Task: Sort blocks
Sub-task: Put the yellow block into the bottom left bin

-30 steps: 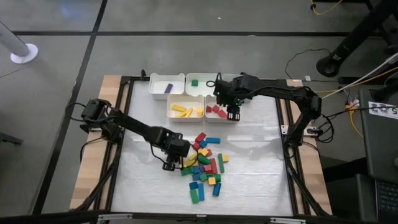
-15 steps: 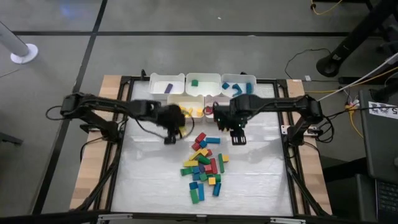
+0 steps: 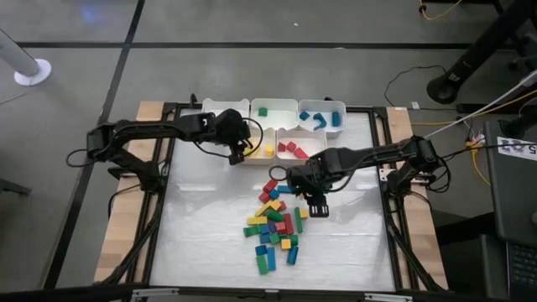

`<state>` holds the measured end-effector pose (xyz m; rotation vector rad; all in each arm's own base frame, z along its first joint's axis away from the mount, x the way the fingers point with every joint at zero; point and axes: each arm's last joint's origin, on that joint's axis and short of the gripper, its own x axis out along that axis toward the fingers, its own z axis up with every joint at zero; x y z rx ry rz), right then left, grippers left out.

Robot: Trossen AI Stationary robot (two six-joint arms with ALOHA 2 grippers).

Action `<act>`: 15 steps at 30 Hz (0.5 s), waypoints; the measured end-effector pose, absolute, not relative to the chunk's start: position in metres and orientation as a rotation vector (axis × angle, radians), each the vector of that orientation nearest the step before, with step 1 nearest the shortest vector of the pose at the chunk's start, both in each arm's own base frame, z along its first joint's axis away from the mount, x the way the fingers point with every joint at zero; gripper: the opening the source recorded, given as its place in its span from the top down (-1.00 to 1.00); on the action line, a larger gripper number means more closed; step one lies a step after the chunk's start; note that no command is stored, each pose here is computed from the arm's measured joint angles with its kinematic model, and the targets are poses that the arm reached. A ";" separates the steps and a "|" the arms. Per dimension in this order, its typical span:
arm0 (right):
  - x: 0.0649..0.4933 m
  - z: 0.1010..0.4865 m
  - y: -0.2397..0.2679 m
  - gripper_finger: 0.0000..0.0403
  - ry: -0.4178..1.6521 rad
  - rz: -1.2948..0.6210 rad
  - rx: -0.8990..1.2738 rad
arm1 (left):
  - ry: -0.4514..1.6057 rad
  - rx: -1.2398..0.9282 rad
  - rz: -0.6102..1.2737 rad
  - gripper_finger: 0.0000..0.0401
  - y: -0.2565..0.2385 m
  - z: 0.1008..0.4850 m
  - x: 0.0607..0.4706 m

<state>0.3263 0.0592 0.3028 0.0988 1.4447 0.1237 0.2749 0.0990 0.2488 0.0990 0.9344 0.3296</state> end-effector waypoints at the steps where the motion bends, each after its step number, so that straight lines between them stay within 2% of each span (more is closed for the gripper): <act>1: 0.326 0.303 0.061 0.17 1.448 0.124 0.117 | 0.939 0.096 0.333 0.04 0.100 0.247 0.275; 7: 0.325 0.303 0.067 0.17 1.457 0.102 0.188 | 0.949 0.093 0.329 -0.11 0.100 0.244 0.277; 15: 0.331 0.293 0.079 0.17 1.395 0.140 0.194 | 0.948 0.093 0.329 -0.11 0.100 0.244 0.277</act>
